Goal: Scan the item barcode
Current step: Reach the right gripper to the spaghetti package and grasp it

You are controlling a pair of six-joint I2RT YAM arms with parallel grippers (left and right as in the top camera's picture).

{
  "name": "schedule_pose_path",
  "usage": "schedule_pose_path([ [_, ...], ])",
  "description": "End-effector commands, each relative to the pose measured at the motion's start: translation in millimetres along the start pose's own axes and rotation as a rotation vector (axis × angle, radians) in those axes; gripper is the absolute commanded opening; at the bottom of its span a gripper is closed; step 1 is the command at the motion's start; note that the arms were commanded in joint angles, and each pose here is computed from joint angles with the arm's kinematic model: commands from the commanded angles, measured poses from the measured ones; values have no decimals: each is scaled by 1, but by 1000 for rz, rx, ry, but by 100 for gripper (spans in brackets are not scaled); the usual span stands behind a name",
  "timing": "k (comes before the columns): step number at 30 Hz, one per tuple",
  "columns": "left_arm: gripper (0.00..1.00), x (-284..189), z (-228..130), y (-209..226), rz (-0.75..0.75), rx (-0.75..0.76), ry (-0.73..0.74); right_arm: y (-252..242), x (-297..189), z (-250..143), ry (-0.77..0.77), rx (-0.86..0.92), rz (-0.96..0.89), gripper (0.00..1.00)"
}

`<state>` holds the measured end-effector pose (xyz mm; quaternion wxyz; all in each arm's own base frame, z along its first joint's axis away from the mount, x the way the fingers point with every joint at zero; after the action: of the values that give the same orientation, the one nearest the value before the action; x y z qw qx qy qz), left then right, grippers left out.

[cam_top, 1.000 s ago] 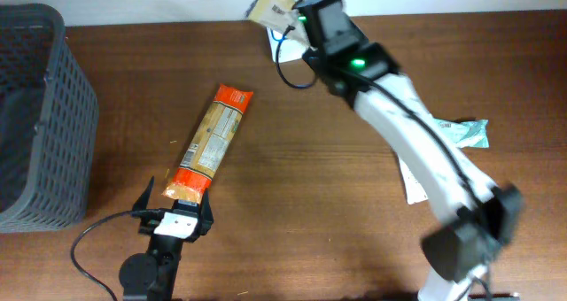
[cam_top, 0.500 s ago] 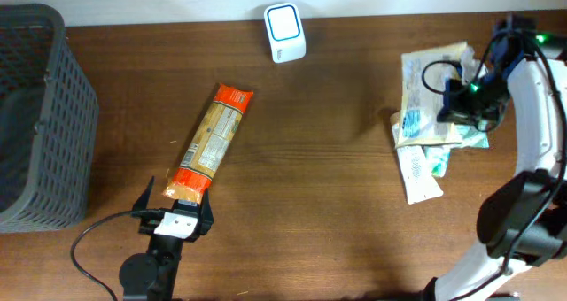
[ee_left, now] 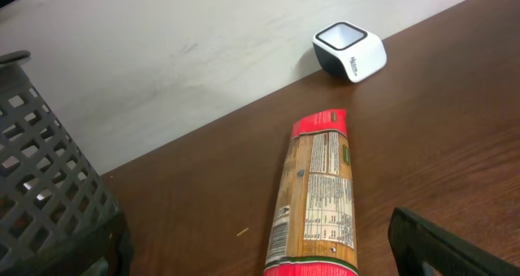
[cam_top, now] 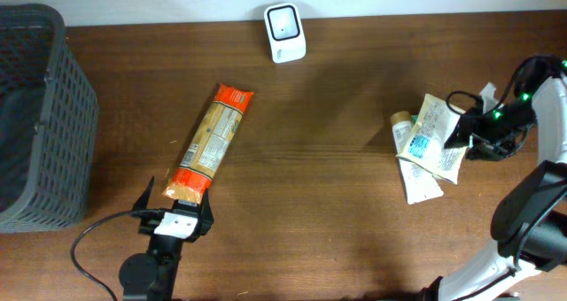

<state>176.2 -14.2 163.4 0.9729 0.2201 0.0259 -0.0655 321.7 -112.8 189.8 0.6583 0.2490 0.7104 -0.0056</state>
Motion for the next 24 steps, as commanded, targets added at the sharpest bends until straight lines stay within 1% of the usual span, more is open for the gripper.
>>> schedule_pose_path([
  [1,99,0,-2,0,3,12,5,49,-30,10,-104,-128,66,52],
  [3,99,0,-2,0,4,12,5,97,-22,11,-118,-235,113,52],
  [5,99,0,-2,0,4,12,5,161,-3,12,-162,-346,175,54],
  [6,99,0,-2,0,4,12,5,195,8,11,-192,-380,198,61],
  [8,99,0,-2,0,4,12,5,257,32,4,-239,-447,259,88],
  [9,99,0,-2,0,4,12,5,277,41,1,-249,-469,282,96],
  [10,99,0,-2,0,3,12,5,310,60,-6,-259,-515,318,99],
  [11,99,0,-2,0,4,12,5,336,82,-14,-266,-550,330,99],
  [13,99,0,-2,0,4,12,5,384,143,-31,-269,-550,338,100],
  [15,99,0,-2,0,4,12,5,412,190,-48,-246,-585,377,96],
  [16,99,0,-2,0,4,12,5,425,219,-62,-233,-630,389,91],
  [18,99,0,-2,0,4,12,5,427,251,-74,-225,-578,326,89],
  [21,99,0,-2,0,4,12,5,423,269,-79,-206,-580,292,76],
  [24,99,0,-2,0,4,12,5,413,285,-78,-175,-542,247,70],
])
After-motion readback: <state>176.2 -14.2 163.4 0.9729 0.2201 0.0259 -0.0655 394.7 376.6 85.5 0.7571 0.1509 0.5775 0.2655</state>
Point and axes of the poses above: each gripper's point midway between its finger pads, its own x axis out along the fingers, its own y axis along the line the jaws close on, z = x × y, the point moved 7 cm from there along -x, back along the fingers, and after that the axes turned 2 degrees about x, right-handed, at the moved point
